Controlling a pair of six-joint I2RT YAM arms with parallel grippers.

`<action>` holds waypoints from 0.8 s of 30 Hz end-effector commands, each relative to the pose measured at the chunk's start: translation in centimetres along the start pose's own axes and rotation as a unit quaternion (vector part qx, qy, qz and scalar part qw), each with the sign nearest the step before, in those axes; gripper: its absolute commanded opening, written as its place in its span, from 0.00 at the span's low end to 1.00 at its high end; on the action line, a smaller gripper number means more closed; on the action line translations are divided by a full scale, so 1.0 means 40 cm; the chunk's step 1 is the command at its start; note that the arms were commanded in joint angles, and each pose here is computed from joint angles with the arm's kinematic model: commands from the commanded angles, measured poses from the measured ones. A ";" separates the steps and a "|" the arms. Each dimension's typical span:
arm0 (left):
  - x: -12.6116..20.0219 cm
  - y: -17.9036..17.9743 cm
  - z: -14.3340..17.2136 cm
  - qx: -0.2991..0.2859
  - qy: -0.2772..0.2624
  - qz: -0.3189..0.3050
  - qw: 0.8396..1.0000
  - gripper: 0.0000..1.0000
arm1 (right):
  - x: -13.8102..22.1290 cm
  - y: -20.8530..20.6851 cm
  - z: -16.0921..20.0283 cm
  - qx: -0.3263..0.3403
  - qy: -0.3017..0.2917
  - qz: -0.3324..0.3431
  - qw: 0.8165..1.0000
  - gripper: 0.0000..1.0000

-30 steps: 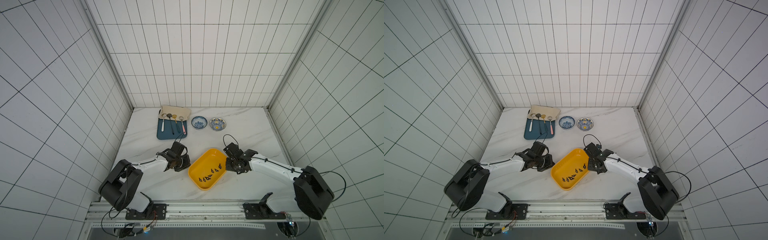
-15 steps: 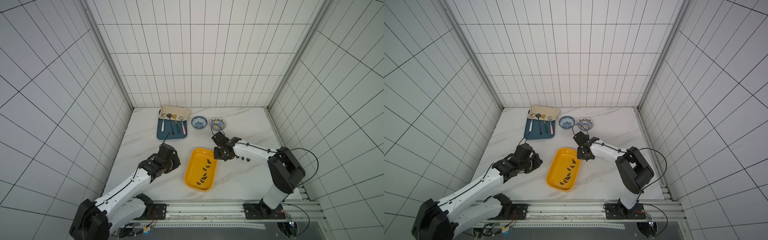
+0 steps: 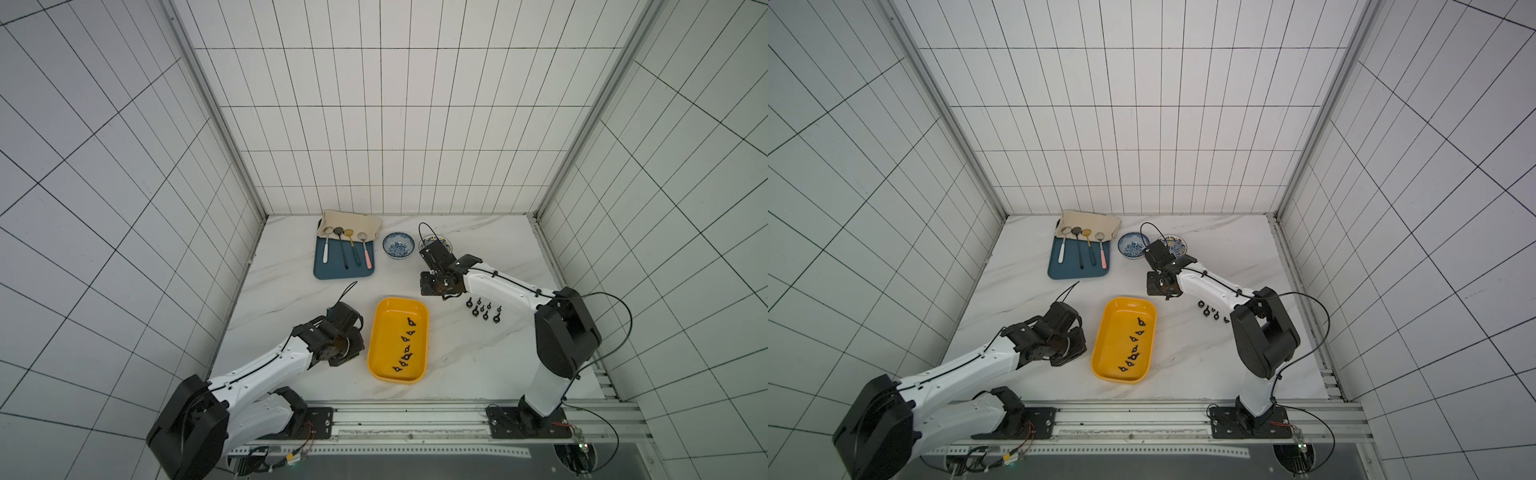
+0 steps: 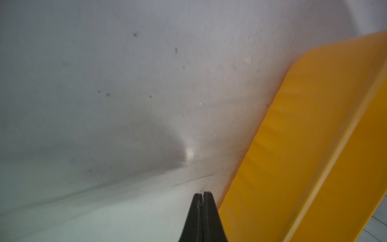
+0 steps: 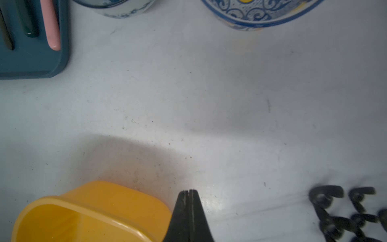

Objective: Take out the wing nut from the storage box
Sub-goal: Adjust the storage box at the center of the board.

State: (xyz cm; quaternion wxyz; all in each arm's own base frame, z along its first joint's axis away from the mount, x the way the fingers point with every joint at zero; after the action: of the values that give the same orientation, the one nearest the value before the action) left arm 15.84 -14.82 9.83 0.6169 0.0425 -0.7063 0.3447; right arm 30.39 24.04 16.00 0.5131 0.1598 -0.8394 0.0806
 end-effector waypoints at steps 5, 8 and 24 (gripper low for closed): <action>-0.032 -0.024 0.053 -0.002 0.027 0.027 0.999 0.00 | 0.084 -0.123 0.121 -0.017 0.020 0.056 0.998 0.00; -0.041 -0.053 0.058 -0.010 0.027 0.040 0.999 0.00 | 0.092 -0.147 0.169 -0.022 0.029 0.060 0.997 0.00; -0.125 -0.158 0.123 -0.011 0.040 0.079 0.996 0.00 | -0.020 -0.087 0.131 0.009 0.094 -0.054 0.994 0.00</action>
State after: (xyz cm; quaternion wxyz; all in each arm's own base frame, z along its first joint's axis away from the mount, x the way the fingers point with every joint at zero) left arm 14.78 -22.82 7.15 0.6422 -0.0165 -0.6788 0.3558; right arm 26.41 17.49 11.61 0.6011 0.1496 -0.7797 0.0917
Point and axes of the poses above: each gripper's point midway between its finger pads, its own x axis back along the fingers, its own y axis along the line the jaws close on, z = x × y, the point moved 6 cm from there along x, back along the fingers, and after that the axes turned 12 degrees about x, right-handed, at the moved point
